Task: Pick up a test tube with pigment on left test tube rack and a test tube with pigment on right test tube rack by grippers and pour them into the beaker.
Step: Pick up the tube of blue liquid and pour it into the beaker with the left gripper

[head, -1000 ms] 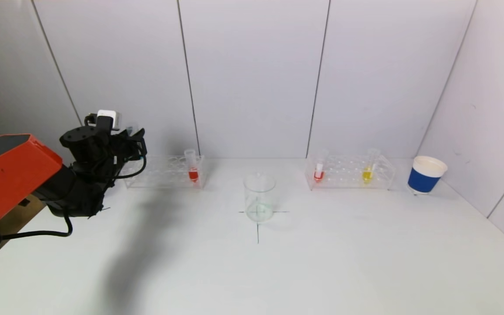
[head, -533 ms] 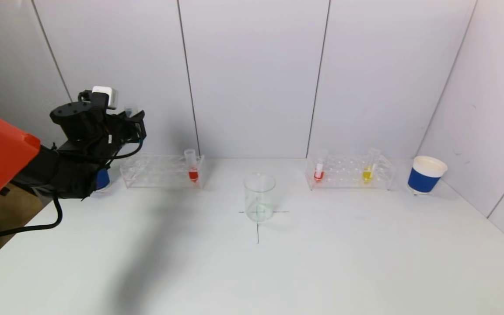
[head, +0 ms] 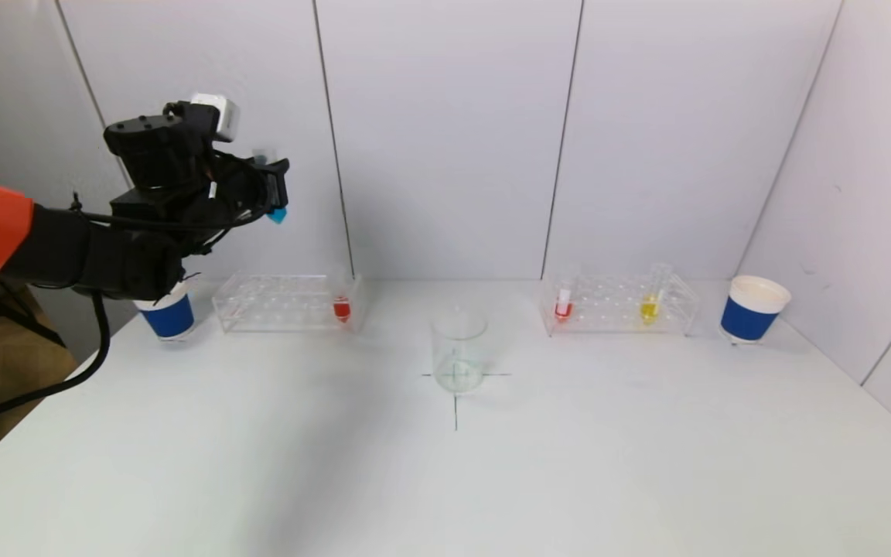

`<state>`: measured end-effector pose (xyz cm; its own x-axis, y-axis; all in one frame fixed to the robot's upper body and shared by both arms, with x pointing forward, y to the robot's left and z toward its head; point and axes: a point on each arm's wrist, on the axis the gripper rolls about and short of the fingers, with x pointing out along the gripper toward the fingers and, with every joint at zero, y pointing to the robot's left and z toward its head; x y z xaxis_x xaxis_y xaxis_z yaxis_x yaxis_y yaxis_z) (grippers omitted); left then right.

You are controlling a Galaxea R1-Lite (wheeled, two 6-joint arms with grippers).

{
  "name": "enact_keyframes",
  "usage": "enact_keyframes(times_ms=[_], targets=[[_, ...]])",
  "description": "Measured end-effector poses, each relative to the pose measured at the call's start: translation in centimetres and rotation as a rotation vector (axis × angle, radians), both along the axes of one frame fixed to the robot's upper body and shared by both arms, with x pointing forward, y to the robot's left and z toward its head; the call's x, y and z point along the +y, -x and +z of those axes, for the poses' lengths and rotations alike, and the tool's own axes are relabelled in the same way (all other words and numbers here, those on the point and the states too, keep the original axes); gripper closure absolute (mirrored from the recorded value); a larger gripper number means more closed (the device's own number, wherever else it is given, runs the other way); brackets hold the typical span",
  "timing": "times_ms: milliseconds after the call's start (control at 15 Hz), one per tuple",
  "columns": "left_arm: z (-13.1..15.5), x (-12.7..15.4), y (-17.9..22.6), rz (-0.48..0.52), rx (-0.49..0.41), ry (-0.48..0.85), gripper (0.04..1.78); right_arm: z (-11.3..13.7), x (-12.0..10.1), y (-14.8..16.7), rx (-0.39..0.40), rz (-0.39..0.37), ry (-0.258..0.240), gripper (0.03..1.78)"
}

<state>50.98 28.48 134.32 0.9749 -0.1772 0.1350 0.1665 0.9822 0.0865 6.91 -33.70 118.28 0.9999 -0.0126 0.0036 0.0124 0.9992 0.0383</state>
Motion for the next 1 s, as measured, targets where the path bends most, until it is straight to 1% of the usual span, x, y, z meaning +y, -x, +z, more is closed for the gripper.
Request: enact_keyframes(times_ms=[133,467,667,867,1000], targets=[[0.6,-1.7,0.0,-0.036,0.003,-0.013,1.36,0.0,0.0,0.0,0.0,0.0,0.0,0.04],[0.8,-5.8,-1.5,-0.11,-0.072,-0.119,1.36,0.0,0.0,0.0,0.0,0.0,0.0,0.04],[-1.0,-7.5,-2.4,-0.163,-0.067,-0.198,1.36,0.0,0.0,0.0,0.0,0.0,0.0,0.04],[-2.7,-7.9,-3.2,-0.182,-0.052,-0.257,1.36,0.0,0.0,0.0,0.0,0.0,0.0,0.04],[-3.4,-8.1,-3.5,-0.219,-0.07,-0.329,1.36,0.0,0.0,0.0,0.0,0.0,0.0,0.04]])
